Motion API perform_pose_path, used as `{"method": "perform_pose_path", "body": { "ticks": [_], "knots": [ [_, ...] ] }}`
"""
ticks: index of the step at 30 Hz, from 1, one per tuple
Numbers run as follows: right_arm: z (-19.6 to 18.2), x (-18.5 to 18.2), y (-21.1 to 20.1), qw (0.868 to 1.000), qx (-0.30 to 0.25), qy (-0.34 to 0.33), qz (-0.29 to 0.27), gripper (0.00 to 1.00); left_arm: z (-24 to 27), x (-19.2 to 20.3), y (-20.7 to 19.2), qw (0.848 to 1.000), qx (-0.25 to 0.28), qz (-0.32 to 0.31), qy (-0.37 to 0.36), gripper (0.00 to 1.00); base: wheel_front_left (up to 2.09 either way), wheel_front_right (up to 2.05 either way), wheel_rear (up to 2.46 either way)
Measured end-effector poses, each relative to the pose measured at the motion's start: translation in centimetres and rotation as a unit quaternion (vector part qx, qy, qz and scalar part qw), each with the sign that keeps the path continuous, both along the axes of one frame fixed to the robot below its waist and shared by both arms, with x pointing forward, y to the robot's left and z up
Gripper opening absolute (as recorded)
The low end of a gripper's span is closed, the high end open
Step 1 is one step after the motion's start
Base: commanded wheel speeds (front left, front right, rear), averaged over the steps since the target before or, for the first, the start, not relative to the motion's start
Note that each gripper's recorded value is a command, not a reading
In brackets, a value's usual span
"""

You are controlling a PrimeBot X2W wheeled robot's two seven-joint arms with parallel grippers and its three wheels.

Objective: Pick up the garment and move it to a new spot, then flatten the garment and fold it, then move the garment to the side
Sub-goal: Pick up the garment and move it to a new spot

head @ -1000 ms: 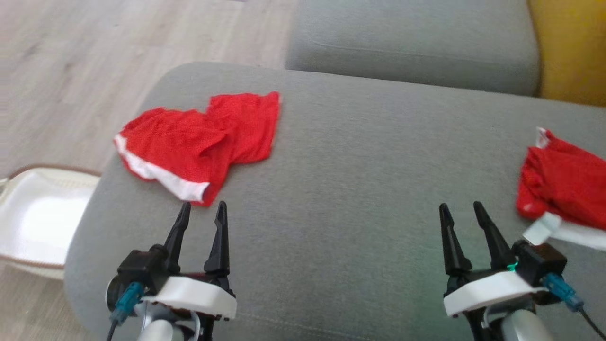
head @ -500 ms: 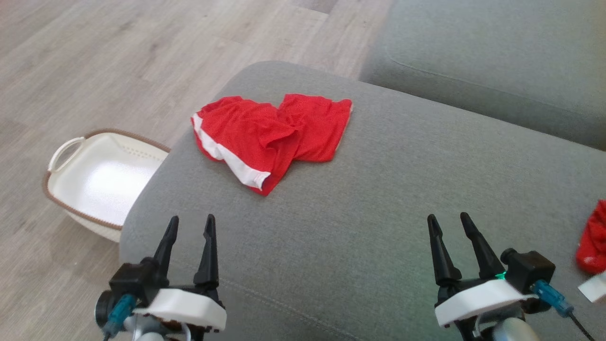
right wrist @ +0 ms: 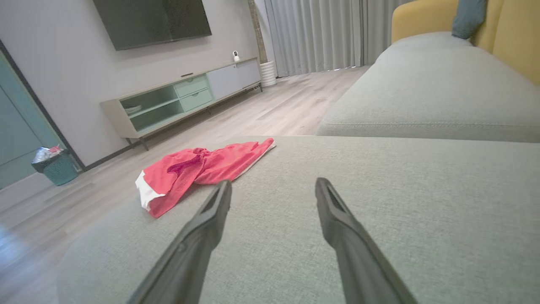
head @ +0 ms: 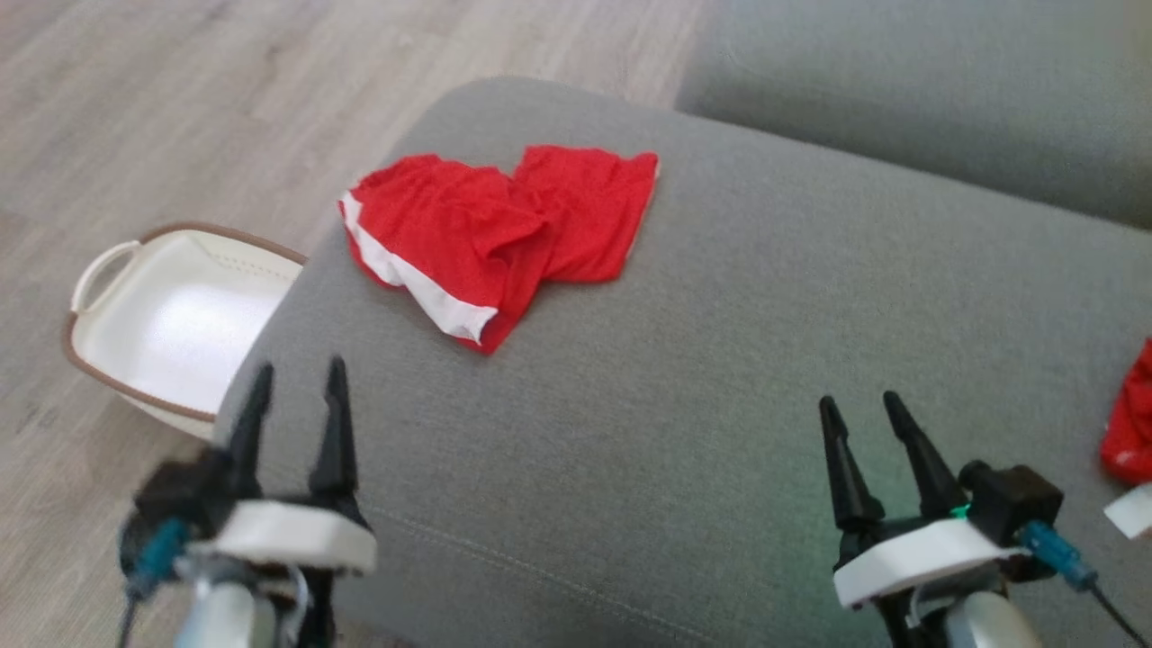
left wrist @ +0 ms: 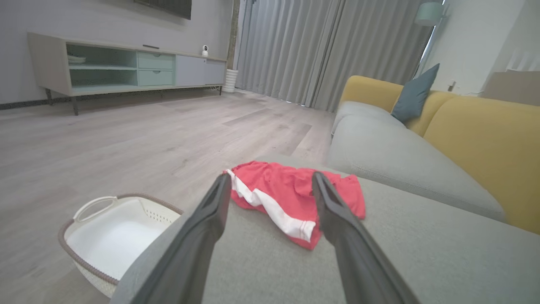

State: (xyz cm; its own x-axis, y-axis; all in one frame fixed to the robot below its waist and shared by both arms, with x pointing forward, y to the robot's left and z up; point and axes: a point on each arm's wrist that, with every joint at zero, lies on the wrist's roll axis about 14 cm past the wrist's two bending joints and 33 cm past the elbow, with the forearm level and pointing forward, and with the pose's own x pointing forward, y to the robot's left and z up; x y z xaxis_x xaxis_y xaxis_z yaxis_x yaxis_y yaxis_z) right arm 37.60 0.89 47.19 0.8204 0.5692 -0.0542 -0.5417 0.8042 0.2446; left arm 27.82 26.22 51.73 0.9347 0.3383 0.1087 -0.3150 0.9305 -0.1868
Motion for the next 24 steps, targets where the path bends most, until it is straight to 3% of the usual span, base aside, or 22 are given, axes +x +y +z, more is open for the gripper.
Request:
{"method": "perform_pose_path", "body": {
  "ticks": [8, 16, 20, 24],
  "knots": [
    [0.4, 3.4, -2.1, 0.999, -0.009, -0.011, -0.037, 1.0, 2.7, 7.8, 3.3, 0.996, 0.078, -0.044, 0.012, 1.0, 0.0, 0.0, 0.0],
    [-0.8, 6.1, -4.8, 0.997, -0.019, -0.004, -0.076, 1.0, -0.3, 17.4, 4.3, 0.981, 0.089, -0.104, 0.139, 1.0, 0.0, 0.0, 0.0],
    [-0.8, 7.6, -5.9, 0.996, -0.02, -0.01, -0.092, 1.0, -4.2, 20.5, 4.3, 0.962, 0.08, -0.124, 0.228, 1.0, 0.0, 0.0, 0.0],
    [-1.3, 8.8, -7.3, 0.994, -0.023, -0.008, -0.11, 1.0, -10.9, 22.5, 1.4, 0.919, 0.051, -0.171, 0.352, 1.0, 0.0, 0.0, 0.0]
  ]
}}
